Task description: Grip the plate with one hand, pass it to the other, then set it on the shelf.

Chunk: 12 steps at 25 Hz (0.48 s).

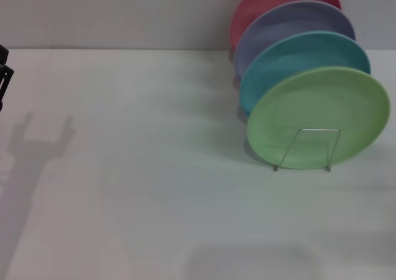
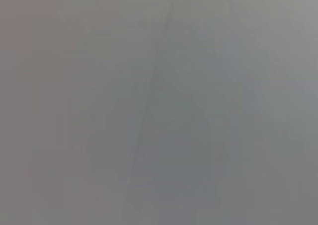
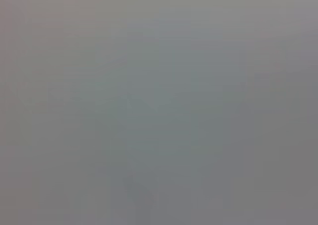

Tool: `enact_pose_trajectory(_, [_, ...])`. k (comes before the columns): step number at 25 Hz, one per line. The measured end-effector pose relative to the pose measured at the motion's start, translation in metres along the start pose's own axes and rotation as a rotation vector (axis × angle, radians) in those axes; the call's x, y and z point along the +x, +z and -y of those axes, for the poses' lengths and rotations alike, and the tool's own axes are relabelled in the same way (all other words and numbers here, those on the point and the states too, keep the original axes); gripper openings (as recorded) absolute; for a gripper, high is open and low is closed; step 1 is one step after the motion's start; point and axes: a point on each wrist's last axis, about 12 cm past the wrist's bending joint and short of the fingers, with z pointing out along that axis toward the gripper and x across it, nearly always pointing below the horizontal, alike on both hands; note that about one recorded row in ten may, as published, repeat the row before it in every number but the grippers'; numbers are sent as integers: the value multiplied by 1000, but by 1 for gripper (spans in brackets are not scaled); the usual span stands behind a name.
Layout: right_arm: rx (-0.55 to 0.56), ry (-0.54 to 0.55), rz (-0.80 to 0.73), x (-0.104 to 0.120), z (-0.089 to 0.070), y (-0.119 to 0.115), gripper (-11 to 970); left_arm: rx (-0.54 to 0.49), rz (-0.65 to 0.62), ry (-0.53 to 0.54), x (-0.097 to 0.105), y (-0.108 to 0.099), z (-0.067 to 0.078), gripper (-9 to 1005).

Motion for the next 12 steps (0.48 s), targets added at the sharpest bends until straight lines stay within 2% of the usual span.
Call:
enact_pose_trajectory(1, [69,4,32,0,2,-1,424,-5,-4,63,0,0,-1,805])
enact_pose_trajectory(3, [110,6,45,1,3,-1,505,-11,-8,94,0,0,-2,827])
enact_pose_trajectory(9, [139,-6,23,6,3,3,629,-44,-19,168,1,2,-8,860])
enact_pose_trajectory(12, [136,-30,9,8,2,4,629,-45,-31,170,2,3,-8,860])
